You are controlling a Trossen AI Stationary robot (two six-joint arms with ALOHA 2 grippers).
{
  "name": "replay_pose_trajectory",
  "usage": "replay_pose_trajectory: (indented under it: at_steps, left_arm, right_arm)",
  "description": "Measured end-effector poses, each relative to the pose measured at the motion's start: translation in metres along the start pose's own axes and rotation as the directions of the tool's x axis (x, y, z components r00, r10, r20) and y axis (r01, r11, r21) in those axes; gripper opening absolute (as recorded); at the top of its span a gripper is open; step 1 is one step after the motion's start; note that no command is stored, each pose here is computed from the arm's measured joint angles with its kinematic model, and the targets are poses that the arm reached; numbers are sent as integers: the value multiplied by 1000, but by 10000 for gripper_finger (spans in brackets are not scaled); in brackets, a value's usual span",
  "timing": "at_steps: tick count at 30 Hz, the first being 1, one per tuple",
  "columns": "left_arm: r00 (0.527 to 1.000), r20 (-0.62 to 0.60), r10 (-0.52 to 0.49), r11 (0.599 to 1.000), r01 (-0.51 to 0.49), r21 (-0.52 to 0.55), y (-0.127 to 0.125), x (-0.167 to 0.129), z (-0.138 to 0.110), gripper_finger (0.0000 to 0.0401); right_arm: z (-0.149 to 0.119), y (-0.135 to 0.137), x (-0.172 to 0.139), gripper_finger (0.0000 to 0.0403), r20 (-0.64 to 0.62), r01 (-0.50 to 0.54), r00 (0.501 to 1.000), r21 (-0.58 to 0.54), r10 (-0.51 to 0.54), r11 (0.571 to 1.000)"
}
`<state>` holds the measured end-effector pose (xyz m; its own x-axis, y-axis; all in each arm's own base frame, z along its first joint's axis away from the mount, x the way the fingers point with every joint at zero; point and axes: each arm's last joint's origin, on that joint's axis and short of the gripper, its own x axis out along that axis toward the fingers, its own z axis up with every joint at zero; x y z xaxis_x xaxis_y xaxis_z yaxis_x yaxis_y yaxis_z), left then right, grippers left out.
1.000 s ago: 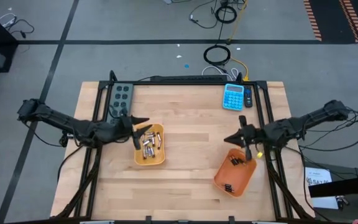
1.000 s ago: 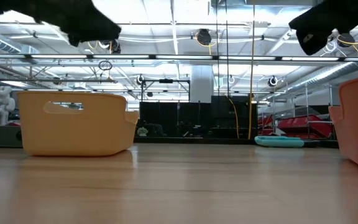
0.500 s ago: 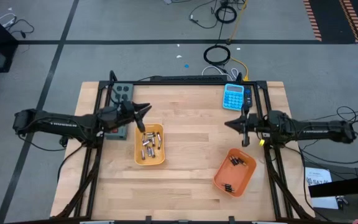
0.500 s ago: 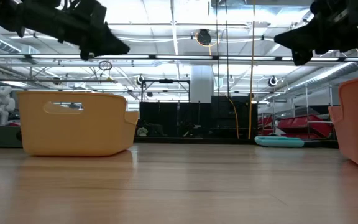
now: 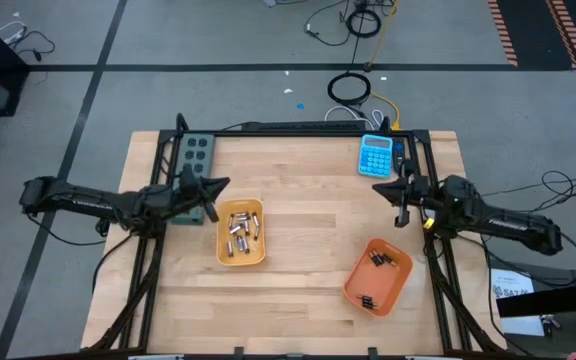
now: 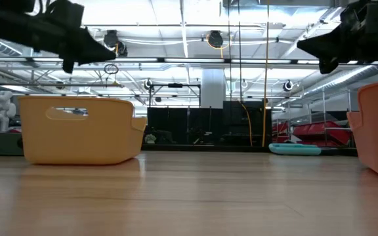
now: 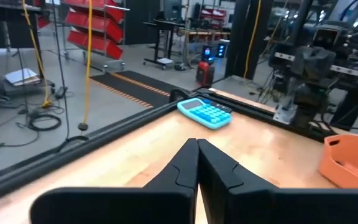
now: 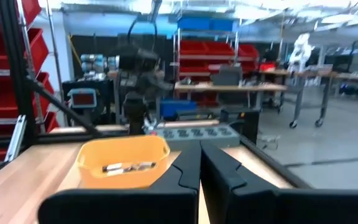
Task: Sort batteries
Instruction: Return to Home Position
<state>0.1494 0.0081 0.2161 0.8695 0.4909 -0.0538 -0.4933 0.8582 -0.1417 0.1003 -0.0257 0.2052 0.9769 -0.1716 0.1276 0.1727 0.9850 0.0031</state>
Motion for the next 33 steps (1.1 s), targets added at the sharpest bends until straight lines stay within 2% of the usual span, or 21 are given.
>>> replay_pose_trajectory:
  at_steps: [3, 8, 13, 20, 25, 33]
  left_arm:
    - [1000, 22, -19, 999, 20, -39, 1, -4, -10, 12]
    - [1000, 24, -1, 999, 2, -37, 1, -10, -17, 11]
    - [999, 8, 39, 999, -38, -21, 2, -15, -28, 11]
    - [1000, -2, 26, 1000, -26, -12, 2, -19, -34, 10]
    - [997, -53, 47, 999, -47, -7, 3, -19, -40, 10]
    - [988, -119, 97, 994, -102, -35, 7, -20, -51, 10]
  right_arm:
    - [3, -1, -4, 0, 34, 16, 999, -11, -15, 1000]
    - [3, -1, -10, 0, 51, 30, 998, -20, -29, 999]
    - [-10, -2, -12, 0, 51, 48, 998, -42, -46, 998]
    - [-23, -3, -11, 0, 15, 78, 997, -100, -77, 992]
    - [-30, -3, -11, 0, -58, 70, 996, -62, -74, 996]
    - [-27, -3, -11, 0, -25, 82, 996, -19, -83, 996]
